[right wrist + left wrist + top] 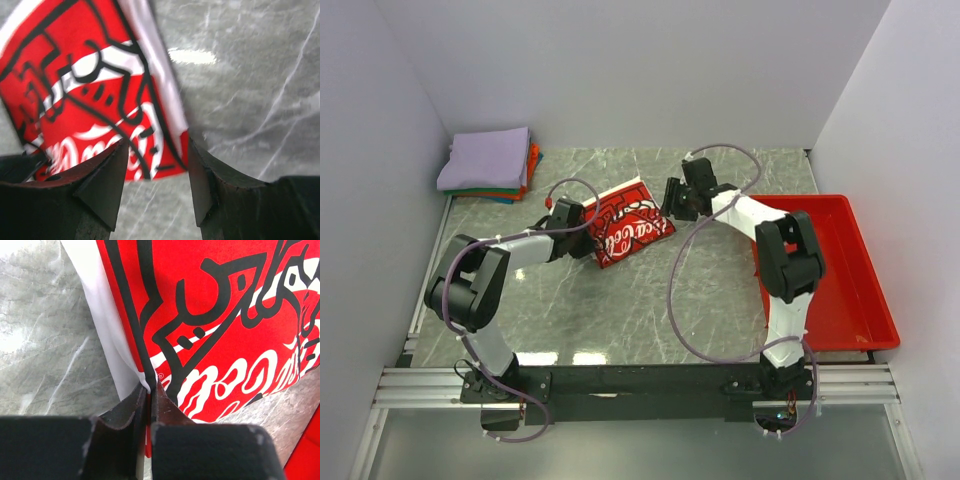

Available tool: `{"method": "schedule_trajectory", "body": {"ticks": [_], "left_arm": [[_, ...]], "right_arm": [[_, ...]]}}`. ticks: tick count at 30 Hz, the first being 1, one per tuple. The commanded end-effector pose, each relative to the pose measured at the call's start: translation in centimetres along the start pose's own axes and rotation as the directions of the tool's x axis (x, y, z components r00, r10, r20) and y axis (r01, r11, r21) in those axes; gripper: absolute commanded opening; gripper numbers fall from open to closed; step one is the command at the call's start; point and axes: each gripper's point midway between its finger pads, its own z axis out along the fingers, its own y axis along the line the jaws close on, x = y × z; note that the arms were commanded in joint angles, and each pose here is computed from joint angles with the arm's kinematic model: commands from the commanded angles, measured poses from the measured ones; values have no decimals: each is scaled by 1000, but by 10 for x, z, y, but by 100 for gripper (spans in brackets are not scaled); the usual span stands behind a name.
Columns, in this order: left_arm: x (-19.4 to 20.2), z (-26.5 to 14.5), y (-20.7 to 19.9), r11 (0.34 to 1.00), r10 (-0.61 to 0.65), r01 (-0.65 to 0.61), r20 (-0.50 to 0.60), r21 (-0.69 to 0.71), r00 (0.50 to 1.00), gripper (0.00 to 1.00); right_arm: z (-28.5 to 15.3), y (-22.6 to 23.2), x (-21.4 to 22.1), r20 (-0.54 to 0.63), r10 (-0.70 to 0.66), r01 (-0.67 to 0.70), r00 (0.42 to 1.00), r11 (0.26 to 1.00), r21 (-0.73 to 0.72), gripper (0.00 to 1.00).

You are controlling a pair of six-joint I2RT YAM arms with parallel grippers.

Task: Fold and stack the t-shirts
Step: Fold the tshirt

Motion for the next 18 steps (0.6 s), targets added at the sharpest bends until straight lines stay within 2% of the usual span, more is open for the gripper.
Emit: {"method": "schedule_trajectory", "body": {"ticks": [1, 5, 8, 11, 12, 13, 15, 16, 18], "left_arm": [[6, -4, 11, 999, 33, -34, -27, -21, 999, 4], [8, -4, 9, 999, 36, -36, -42, -8, 998, 3], [11, -5, 8, 999, 38, -37, -49, 7, 998, 1], [15, -9, 11, 999, 44, -43, -58, 9, 997, 1], [16, -10, 11, 999, 45, -45, -59, 14, 997, 1], [16, -13, 9, 999, 46, -44, -59, 26, 997, 1], [22, -17, 13, 998, 50, -48, -71, 31, 996, 1], [24, -22, 9, 997, 55, -52, -74, 51, 996, 1], [30, -28, 13, 997, 64, -59, -86, 55, 994, 1]], "right_arm": [[11, -8, 0, -15, -32, 32, 999, 998, 53, 57], [20, -8, 14, -44, -11, 13, 999, 999, 34, 52], [18, 0, 25, -56, -3, 3, 998, 1000, -5, 42], [9, -1, 35, -58, 30, -31, 998, 999, -12, 21], [6, -8, 48, -79, 43, -43, 996, 999, 1, 9], [-4, -4, 46, -61, 49, -50, 997, 999, -11, 6], [-11, -11, 64, -82, 87, -87, 993, 996, -1, 0], [-23, -7, 62, -66, 105, -106, 992, 994, -14, 0], [-33, -15, 85, -96, 131, -132, 987, 991, -5, 0]]}}
